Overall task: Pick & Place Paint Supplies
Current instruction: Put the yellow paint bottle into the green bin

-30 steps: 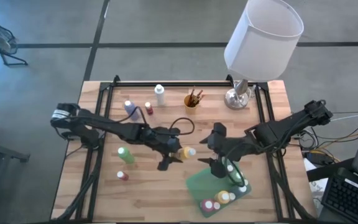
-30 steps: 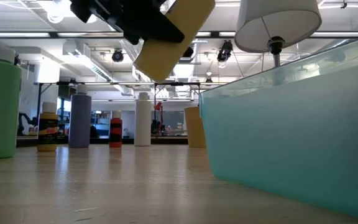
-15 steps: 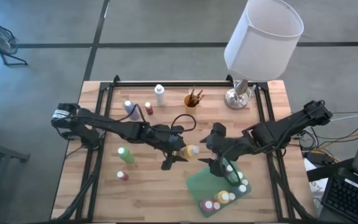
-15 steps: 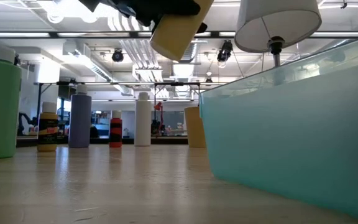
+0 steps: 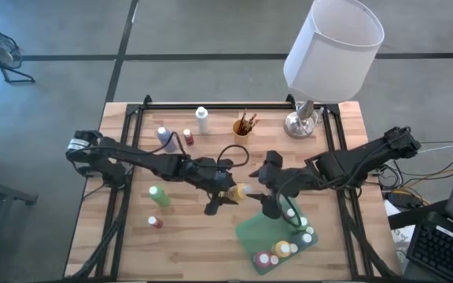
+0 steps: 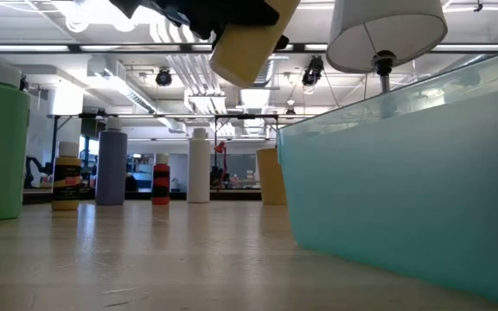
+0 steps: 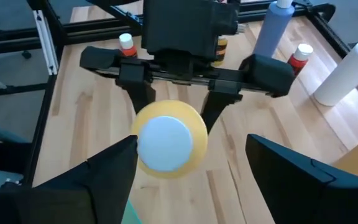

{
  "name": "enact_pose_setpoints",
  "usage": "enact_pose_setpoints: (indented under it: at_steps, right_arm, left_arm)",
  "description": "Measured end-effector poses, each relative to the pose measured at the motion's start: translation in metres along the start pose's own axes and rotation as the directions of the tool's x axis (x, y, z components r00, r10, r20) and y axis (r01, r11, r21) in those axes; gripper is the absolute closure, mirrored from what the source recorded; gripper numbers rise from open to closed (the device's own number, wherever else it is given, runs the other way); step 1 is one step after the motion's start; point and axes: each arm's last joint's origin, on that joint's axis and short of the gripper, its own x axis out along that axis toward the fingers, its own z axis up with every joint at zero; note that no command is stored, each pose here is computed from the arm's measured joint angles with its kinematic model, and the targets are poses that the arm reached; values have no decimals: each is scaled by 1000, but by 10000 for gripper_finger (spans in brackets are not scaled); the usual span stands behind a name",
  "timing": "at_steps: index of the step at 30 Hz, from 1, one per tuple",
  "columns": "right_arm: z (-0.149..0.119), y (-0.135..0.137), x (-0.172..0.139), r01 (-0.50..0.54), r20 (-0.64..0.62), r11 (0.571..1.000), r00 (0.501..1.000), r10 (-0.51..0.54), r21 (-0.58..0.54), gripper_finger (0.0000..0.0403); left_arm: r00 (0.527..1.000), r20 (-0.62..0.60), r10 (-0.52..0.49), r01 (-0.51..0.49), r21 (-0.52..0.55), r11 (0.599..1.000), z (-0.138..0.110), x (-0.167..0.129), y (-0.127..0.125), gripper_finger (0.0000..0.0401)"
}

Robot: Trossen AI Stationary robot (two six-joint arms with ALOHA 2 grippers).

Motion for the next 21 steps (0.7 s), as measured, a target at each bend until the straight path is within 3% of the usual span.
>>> enact_pose_setpoints:
  at_steps: [12,21]
  right_arm:
    - [-1,1,21,-12,-48,1000,999,11,-29,115]
    - [-1,0,21,-6,-51,999,999,4,-33,158]
  left_arm:
    - [1000,-25,0,0,10,1000,-1,0,0,193]
    - [999,-46,-2,2,6,1000,-3,0,0,193]
